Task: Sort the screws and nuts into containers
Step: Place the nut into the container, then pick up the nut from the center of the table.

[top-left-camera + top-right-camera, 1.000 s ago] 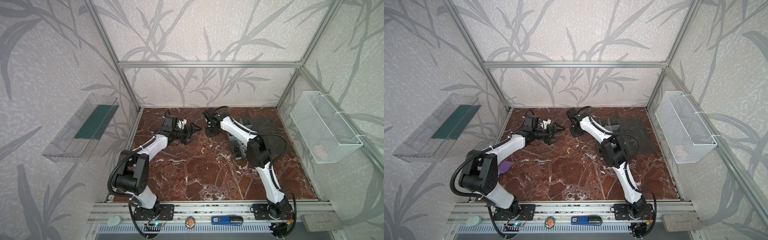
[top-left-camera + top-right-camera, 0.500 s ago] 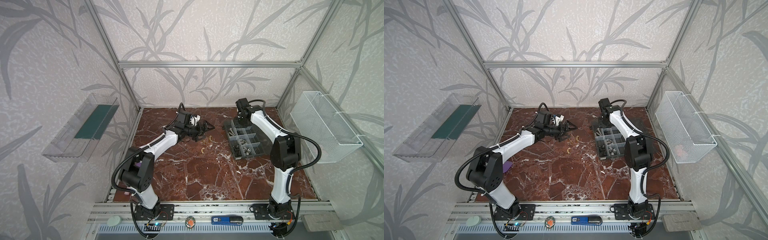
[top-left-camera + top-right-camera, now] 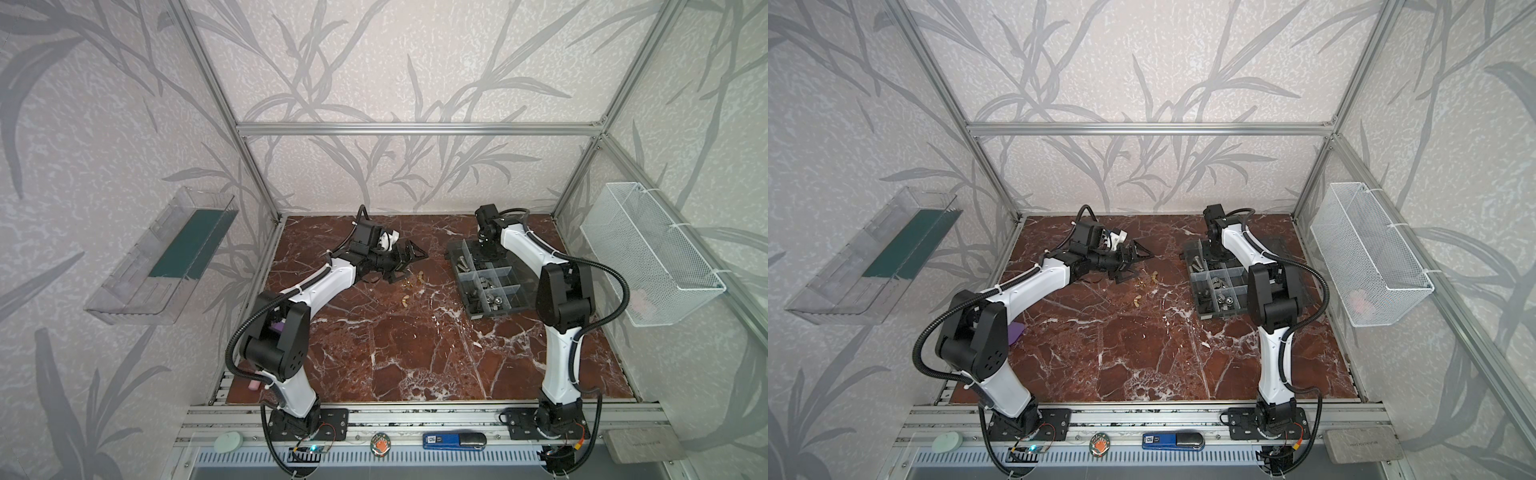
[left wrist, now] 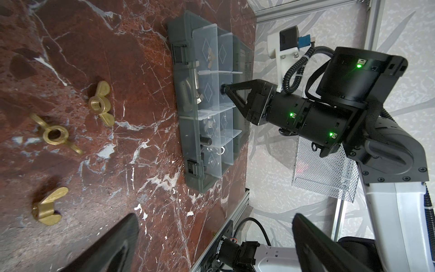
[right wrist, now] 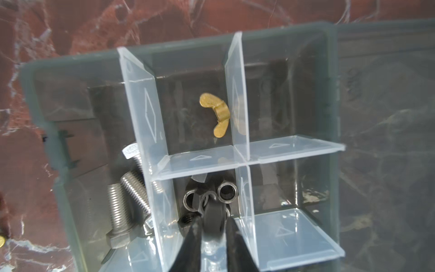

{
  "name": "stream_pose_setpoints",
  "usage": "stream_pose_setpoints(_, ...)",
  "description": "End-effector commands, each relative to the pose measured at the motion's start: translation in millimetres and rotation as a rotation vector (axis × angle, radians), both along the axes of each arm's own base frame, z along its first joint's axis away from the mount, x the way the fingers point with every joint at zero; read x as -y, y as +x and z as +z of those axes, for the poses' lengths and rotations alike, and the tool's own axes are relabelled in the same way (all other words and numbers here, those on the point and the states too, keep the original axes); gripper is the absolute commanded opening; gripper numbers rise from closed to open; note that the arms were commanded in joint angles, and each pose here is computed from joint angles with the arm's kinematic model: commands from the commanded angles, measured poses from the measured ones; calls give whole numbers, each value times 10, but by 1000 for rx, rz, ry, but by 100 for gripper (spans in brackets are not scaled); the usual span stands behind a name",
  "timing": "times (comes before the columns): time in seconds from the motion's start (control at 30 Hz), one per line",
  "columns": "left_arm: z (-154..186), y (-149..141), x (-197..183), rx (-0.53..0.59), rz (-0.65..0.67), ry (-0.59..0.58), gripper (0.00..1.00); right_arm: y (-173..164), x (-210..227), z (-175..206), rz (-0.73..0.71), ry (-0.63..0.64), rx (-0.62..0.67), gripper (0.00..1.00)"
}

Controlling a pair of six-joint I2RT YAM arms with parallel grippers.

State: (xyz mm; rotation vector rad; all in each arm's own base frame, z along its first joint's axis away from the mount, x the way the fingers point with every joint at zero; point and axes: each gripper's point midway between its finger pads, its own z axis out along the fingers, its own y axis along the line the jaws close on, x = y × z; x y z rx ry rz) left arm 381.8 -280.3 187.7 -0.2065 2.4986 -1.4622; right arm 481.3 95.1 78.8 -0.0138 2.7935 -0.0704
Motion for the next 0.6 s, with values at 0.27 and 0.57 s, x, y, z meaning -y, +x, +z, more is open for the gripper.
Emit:
stream_pose_setpoints(0.27, 86, 62, -145, 32, 29, 20, 99, -83, -232, 635, 77, 35, 103, 37)
stream_pose_setpoints(0.57, 54, 26, -411, 14, 86, -26, 99, -257, -1176, 703, 221, 96, 125, 45)
